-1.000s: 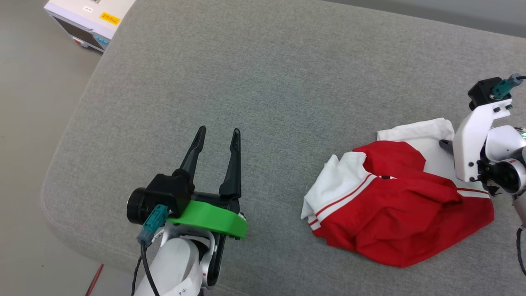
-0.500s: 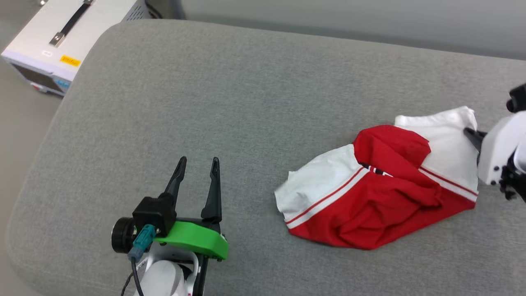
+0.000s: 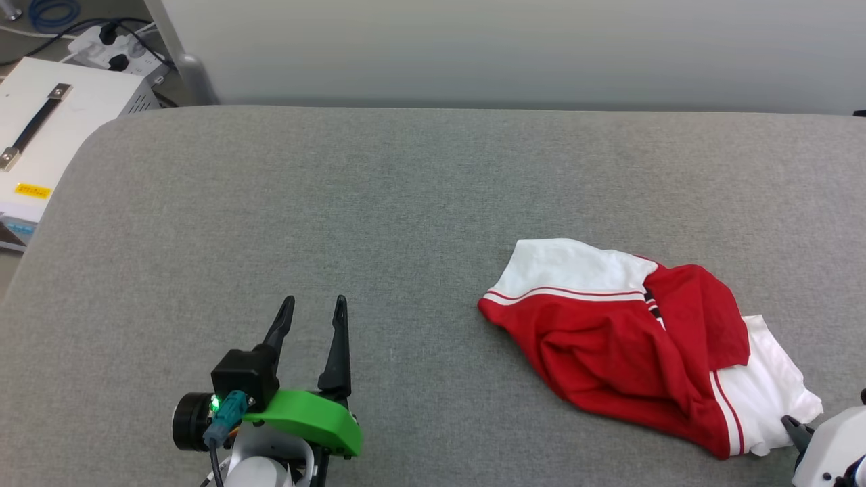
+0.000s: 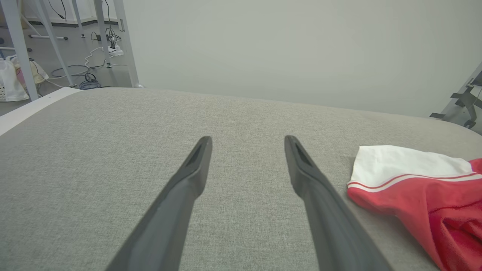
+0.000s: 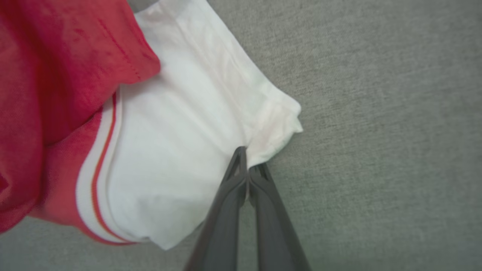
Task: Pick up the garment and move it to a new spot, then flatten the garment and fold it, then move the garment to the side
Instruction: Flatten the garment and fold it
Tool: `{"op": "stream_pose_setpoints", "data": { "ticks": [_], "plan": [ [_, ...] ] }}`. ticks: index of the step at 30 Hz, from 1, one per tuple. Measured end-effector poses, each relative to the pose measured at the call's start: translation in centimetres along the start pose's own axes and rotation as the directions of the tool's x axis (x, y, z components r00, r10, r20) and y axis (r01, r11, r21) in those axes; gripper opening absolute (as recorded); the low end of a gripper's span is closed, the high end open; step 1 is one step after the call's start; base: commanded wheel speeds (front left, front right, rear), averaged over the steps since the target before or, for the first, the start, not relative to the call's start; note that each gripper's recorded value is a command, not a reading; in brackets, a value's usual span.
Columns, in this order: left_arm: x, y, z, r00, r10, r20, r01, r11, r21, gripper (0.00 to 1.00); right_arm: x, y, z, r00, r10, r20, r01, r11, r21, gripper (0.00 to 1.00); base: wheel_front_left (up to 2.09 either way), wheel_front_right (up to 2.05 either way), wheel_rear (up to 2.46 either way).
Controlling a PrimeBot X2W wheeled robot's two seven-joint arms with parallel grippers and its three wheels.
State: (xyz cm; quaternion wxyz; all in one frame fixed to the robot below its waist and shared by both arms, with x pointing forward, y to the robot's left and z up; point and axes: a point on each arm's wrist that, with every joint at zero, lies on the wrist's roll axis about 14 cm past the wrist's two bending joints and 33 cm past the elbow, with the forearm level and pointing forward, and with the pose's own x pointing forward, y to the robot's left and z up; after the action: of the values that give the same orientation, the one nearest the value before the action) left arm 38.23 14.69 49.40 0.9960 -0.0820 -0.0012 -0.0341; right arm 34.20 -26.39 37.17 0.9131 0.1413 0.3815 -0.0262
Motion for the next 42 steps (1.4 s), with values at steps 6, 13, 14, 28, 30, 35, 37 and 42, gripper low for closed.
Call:
{"op": "stream_pose_setpoints", "data": {
  "ticks": [6, 13, 14, 28, 30, 35, 37, 42],
  "plan": [
    [0.3, -0.7, -0.1, 0.999, -0.032, -0.016, 0.032, 0.999, 0.008, 1.0, -1.1, 1.2, 1.5, 0.988, -0.005, 0.154, -0.002, 0.999, 0.047, 1.0, 0.0, 0.0, 0.0],
    [0.4, -0.7, -0.3, 0.998, -0.041, -0.043, 0.041, 0.999, 0.016, 1.0, -2.9, 2.9, 6.6, 0.893, 0.002, 0.45, 0.0, 1.0, -0.005, 1.0, 0.0, 0.0, 0.0],
    [0.6, -0.8, -0.3, 0.998, -0.046, -0.047, 0.047, 0.999, 0.02, 1.0, -3.3, 3.4, 7.2, 0.873, 0.011, 0.488, -0.002, 1.0, -0.017, 1.0, 0.0, 0.0, 0.0],
    [7.3, -9.6, -1.4, 0.884, -0.375, -0.281, 0.396, 0.918, 0.019, 1.0, -6.5, 9.0, 10.4, 0.738, 0.144, 0.659, -0.075, 0.988, -0.132, 1.0, 0.0, 0.0, 0.0],
    [8.0, -11.1, -2.8, 0.838, -0.412, -0.358, 0.446, 0.895, 0.015, 1.0, -6.6, 9.0, 10.6, 0.735, 0.142, 0.664, -0.071, 0.989, -0.133, 1.0, 0.0, 0.0, 0.0],
    [8.9, -13.8, -6.7, 0.707, -0.457, -0.54, 0.551, 0.834, 0.016, 1.0, -6.5, 8.6, 10.8, 0.728, 0.13, 0.673, -0.056, 0.99, -0.13, 1.0, 0.0, 0.0, 0.0],
    [9.0, -14.3, -8.4, 0.653, -0.45, -0.608, 0.579, 0.815, 0.018, 1.0, -6.3, 8.5, 10.7, 0.733, 0.125, 0.668, -0.052, 0.99, -0.129, 1.0, 0.0, 0.0, 0.0],
    [9.2, -13.8, -12.6, 0.535, -0.388, -0.75, 0.632, 0.773, 0.051, 1.0, -5.6, 7.7, 10.2, 0.749, 0.097, 0.656, -0.035, 0.994, -0.107, 1.0, 0.0, 0.0, 0.0]
  ]
}}
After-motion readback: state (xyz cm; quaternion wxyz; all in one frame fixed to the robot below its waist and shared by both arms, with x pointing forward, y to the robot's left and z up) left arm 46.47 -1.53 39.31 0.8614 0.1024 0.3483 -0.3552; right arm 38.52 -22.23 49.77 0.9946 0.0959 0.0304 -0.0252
